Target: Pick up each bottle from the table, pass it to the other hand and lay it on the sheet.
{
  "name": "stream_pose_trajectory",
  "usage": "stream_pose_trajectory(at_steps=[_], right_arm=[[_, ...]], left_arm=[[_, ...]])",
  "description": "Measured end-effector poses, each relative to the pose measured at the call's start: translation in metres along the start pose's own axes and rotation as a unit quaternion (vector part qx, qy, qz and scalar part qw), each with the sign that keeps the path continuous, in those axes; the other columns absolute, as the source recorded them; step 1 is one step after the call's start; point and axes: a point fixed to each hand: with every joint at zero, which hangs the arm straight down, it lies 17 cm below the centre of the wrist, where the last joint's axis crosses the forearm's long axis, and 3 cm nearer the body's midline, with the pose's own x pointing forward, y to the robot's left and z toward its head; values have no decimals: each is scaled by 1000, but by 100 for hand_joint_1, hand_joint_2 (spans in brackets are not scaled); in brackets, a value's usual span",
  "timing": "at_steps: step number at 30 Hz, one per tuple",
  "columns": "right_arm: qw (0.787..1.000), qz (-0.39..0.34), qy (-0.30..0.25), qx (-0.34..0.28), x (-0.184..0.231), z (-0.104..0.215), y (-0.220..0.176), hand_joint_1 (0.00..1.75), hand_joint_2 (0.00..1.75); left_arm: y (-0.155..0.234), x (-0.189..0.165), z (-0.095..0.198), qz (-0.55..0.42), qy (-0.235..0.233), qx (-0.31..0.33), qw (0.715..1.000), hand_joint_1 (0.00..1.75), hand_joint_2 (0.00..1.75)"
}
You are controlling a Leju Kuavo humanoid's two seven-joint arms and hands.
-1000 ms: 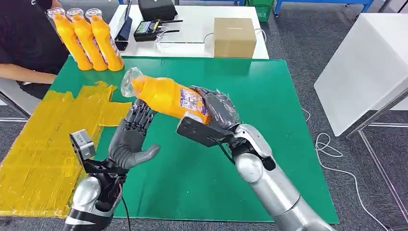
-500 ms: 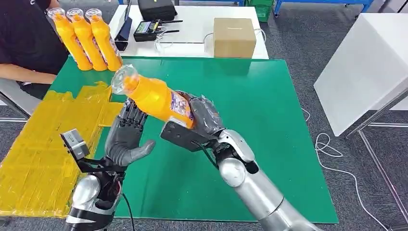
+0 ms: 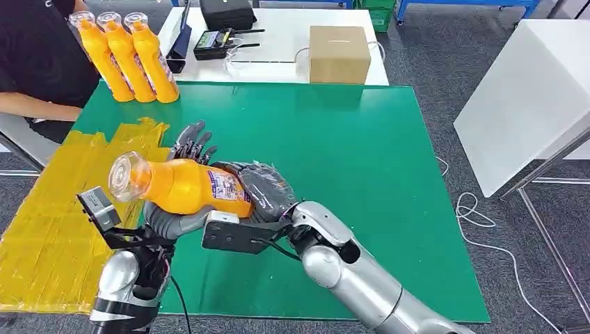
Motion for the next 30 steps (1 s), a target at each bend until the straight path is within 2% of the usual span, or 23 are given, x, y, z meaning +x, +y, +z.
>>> stream_pose_trajectory(at_steps=[7,8,9,26,27,28,29,30], right_arm=[[1000,14,-17,9,8,4,1,175,175],[1000,16,-19,11,10,4,1,175,175],[1000,16,-20,12,10,5,1,175,175],[1000,4,-18,24,5,11,14,175,175],[1000,4,-17,25,4,11,14,162,175],[1000,4,-17,25,4,11,14,162,175],[1000,4,-18,24,4,11,14,2,175],[1000,5,-18,24,4,11,14,0,175]], left_arm=[[0,2,1,-7,-6,0,1000,0,175],[0,3,1,-8,-7,-1,1000,35,175],[-1,4,1,-10,-9,-2,1000,175,175],[-6,8,7,-2,-23,3,1000,175,175],[-6,8,8,-1,-23,4,1000,175,175],[-6,7,8,1,-23,5,1000,175,175],[-6,7,8,2,-23,5,1000,175,175],[-6,8,8,2,-24,6,1000,175,175]])
